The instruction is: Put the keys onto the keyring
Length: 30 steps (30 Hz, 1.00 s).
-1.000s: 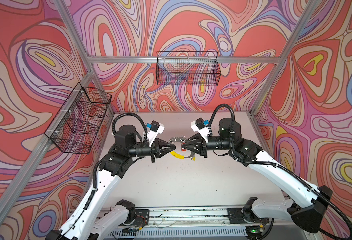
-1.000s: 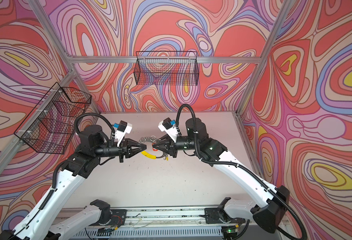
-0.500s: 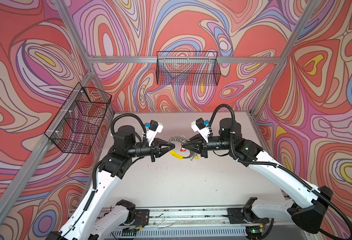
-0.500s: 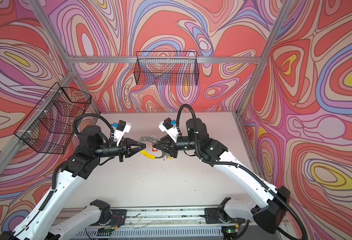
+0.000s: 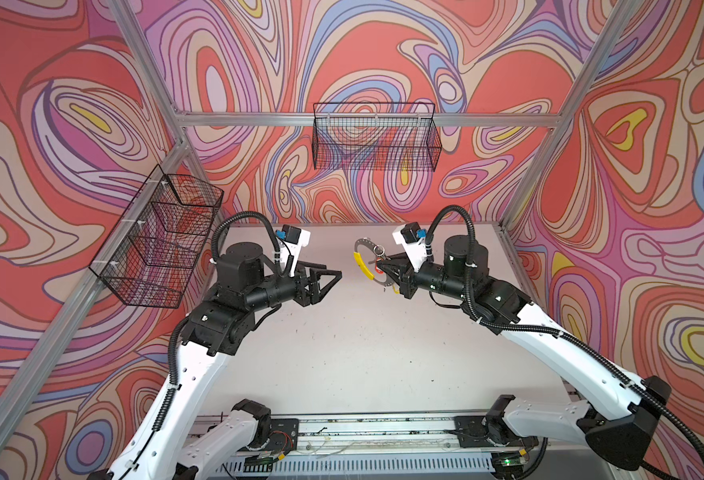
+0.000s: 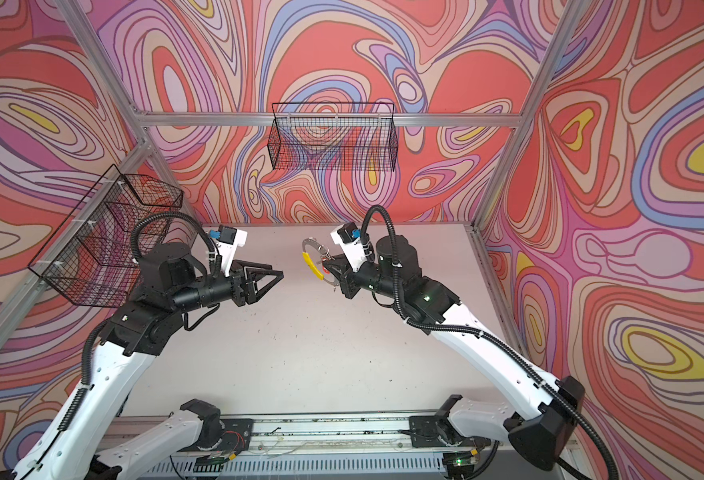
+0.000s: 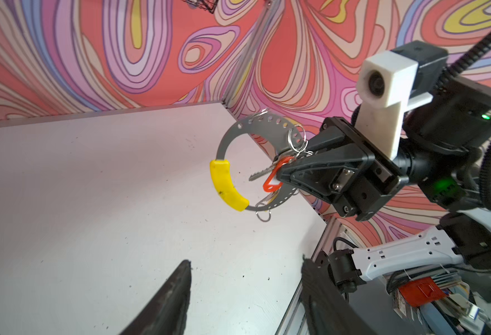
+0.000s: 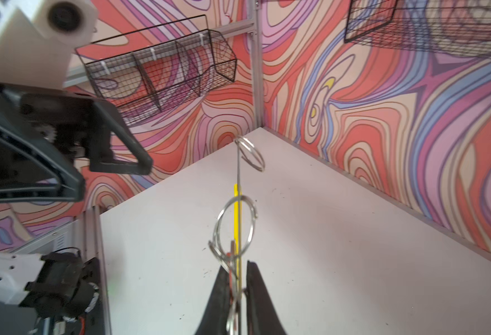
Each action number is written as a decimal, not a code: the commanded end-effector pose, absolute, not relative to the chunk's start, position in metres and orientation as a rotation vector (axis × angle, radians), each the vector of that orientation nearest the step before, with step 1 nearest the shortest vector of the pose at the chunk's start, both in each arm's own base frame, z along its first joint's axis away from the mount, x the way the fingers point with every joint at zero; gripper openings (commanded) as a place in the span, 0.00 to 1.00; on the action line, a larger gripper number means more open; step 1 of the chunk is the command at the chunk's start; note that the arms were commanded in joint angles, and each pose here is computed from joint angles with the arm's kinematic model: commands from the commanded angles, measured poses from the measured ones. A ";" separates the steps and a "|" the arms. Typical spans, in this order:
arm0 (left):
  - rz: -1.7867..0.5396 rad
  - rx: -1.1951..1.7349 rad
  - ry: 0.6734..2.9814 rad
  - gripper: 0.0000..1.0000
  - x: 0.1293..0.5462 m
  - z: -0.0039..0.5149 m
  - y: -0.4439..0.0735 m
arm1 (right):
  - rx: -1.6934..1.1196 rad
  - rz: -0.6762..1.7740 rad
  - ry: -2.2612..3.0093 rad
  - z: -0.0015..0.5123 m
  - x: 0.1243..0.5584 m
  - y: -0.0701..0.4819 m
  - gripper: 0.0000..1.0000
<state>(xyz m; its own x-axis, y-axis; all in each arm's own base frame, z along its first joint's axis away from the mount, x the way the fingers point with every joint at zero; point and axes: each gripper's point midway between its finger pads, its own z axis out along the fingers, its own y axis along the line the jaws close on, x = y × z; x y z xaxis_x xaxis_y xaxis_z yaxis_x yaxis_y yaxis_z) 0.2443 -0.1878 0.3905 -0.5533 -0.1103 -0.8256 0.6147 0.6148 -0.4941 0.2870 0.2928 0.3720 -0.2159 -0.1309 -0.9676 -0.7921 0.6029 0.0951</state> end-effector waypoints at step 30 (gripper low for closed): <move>-0.952 0.041 2.279 0.60 0.298 0.392 -0.195 | -0.745 0.154 1.662 0.345 0.295 0.298 0.00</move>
